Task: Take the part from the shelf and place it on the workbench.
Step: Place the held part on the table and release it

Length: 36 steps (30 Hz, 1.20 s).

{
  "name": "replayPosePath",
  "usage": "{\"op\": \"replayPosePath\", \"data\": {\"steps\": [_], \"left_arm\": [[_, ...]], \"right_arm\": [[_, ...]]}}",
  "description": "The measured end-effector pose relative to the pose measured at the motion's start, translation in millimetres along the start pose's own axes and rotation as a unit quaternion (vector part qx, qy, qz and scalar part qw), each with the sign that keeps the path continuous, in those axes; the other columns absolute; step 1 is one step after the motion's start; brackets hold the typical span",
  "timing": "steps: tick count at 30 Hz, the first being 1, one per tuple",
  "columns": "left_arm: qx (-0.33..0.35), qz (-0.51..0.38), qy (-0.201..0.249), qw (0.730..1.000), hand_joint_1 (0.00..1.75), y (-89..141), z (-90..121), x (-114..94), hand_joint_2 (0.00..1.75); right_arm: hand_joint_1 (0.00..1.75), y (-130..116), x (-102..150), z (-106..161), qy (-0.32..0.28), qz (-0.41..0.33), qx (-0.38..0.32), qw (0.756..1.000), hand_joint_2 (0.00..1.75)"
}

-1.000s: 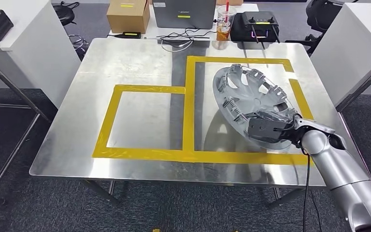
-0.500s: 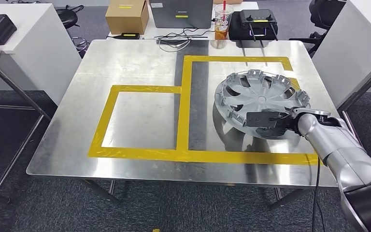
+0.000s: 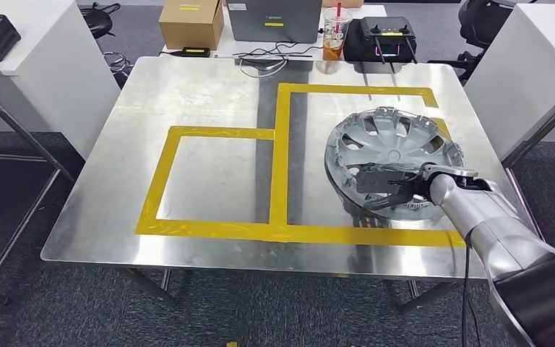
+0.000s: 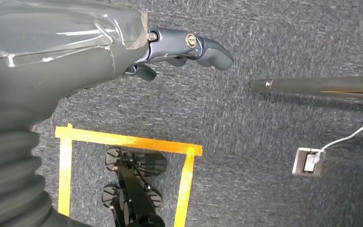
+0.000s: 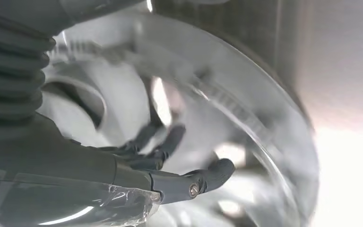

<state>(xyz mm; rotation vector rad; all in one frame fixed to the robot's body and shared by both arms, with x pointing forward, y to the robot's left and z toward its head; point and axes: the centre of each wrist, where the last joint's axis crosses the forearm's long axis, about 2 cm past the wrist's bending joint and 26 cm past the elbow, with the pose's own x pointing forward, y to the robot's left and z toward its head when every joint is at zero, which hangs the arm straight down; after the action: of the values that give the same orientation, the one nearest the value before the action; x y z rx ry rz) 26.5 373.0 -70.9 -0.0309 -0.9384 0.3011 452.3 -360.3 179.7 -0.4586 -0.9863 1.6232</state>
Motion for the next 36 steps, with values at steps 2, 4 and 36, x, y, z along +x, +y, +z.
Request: {"op": "replayPosePath", "data": {"steps": [2,4,36], "left_arm": [[-0.003,0.006,0.003,1.000,0.00,-3,0,0,0.00],[-0.005,0.011,0.007,1.000,0.00,-6,2,1,0.00],[0.005,-0.002,0.006,1.000,0.00,-14,25,8,0.00]], "right_arm": [[0.00,0,2,-1,0.002,0.007,-0.029,1.000,0.00],[0.00,4,6,-4,0.007,0.012,-0.069,0.998,0.00],[0.00,63,74,226,-0.188,-0.054,-0.733,0.651,0.00]]}}
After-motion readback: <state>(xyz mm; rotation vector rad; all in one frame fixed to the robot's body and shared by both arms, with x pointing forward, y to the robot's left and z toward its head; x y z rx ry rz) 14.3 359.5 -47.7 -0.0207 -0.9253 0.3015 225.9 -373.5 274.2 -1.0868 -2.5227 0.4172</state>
